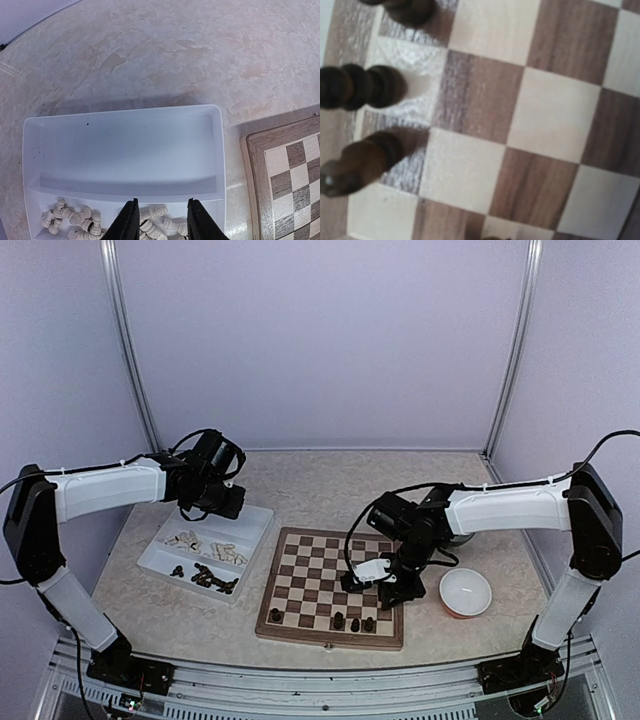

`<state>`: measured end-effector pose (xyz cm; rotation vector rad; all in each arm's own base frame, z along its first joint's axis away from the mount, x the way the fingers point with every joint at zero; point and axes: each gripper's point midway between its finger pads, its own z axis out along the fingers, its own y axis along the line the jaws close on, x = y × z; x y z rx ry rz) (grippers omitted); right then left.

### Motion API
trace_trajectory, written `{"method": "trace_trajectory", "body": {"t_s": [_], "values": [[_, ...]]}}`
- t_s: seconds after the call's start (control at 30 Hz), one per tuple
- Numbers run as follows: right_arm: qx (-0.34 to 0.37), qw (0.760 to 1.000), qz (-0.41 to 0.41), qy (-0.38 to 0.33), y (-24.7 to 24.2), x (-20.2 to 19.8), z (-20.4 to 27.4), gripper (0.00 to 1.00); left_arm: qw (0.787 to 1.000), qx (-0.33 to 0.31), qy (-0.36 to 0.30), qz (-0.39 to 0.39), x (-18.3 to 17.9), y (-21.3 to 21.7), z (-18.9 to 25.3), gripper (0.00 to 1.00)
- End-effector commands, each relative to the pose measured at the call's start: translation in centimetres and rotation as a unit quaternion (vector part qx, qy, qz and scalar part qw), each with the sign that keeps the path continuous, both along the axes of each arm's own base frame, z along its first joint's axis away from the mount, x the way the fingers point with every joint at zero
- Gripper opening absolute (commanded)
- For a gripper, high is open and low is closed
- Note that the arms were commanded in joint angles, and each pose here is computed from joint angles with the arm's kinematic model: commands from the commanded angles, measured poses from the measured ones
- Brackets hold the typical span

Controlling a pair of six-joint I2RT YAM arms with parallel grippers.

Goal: Set up the chess pieces on the board
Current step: Move the pawn to a7.

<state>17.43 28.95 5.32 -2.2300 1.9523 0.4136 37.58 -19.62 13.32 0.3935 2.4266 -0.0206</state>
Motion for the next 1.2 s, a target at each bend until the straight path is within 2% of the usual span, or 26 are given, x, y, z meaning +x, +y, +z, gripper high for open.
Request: {"method": "trace_trajectory", "body": {"t_s": [0.0,0.5,0.6,0.7,0.87,1.17], "values": [[-0.011,0.999,0.006,0.033,-0.2,-1.6,-0.9,0.22,1.0,0.0,0.0,-0.011,0.1,-0.7,0.3,0.34],[-0.013,0.999,0.017,0.044,0.0,-2.4,-1.1,0.21,1.0,0.003,0.006,-0.013,0.0,-0.8,-0.2,0.34],[-0.019,0.999,0.014,0.026,-0.4,-1.9,-1.1,0.22,1.0,0.003,0.007,-0.013,0.0,-0.8,-0.2,0.34],[-0.027,1.0,0.011,0.007,-0.9,-1.3,-1.2,0.29,1.0,0.003,0.01,-0.015,-0.1,-0.9,-0.3,0.34],[-0.037,0.999,0.004,-0.001,-1.7,-0.8,-1.4,0.31,1.0,0.001,0.011,-0.016,-0.1,-1.0,-0.4,0.34],[-0.05,0.999,0.009,0.003,-2.3,-1.0,-1.8,0.24,1.0,0.001,0.013,-0.017,-0.1,-1.0,-0.4,0.34]]}}
